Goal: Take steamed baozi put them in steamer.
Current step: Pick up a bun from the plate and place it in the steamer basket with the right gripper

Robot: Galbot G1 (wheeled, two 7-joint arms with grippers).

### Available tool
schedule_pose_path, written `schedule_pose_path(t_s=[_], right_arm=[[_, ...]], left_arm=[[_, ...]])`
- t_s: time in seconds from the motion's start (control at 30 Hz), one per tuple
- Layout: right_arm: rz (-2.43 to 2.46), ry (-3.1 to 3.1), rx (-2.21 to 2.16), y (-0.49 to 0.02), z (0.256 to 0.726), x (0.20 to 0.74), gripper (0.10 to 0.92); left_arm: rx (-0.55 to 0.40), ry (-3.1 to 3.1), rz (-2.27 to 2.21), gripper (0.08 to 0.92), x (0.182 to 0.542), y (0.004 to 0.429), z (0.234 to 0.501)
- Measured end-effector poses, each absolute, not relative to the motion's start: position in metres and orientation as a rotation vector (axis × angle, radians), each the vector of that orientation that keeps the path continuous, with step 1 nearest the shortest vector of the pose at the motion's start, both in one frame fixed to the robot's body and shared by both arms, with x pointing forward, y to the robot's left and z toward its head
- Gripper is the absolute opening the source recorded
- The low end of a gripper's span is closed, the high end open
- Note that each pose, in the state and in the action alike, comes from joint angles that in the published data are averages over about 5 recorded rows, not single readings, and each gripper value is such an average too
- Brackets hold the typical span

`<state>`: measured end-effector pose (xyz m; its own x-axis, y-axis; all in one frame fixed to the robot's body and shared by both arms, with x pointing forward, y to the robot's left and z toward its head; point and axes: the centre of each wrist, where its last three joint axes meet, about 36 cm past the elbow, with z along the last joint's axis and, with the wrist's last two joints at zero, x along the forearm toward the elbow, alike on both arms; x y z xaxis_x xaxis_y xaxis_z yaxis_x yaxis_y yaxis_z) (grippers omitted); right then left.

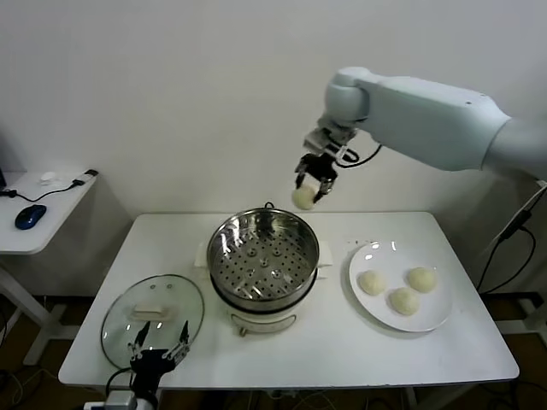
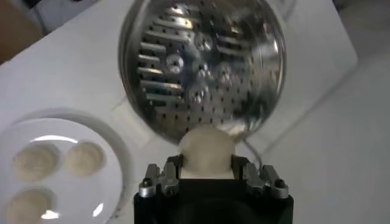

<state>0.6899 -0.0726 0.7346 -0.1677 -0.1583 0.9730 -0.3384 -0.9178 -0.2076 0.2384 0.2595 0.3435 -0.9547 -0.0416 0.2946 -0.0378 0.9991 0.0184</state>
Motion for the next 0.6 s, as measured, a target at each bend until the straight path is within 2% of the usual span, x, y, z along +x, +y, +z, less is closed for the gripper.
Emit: schedule_pose_path(t_s=[0.27, 0.6], right_arm=[[2.404, -0.309, 2.072, -0.032, 0.676, 0.693, 0.56], [2.436, -0.217, 2.137, -0.019, 0.624, 0.714, 0.56]], left_arm=[[0.057, -2.837, -0.017, 0.823, 0.237, 0.259, 0.345], [0.054, -2.836, -0.005, 0.823, 0.236, 0.256, 0.343]])
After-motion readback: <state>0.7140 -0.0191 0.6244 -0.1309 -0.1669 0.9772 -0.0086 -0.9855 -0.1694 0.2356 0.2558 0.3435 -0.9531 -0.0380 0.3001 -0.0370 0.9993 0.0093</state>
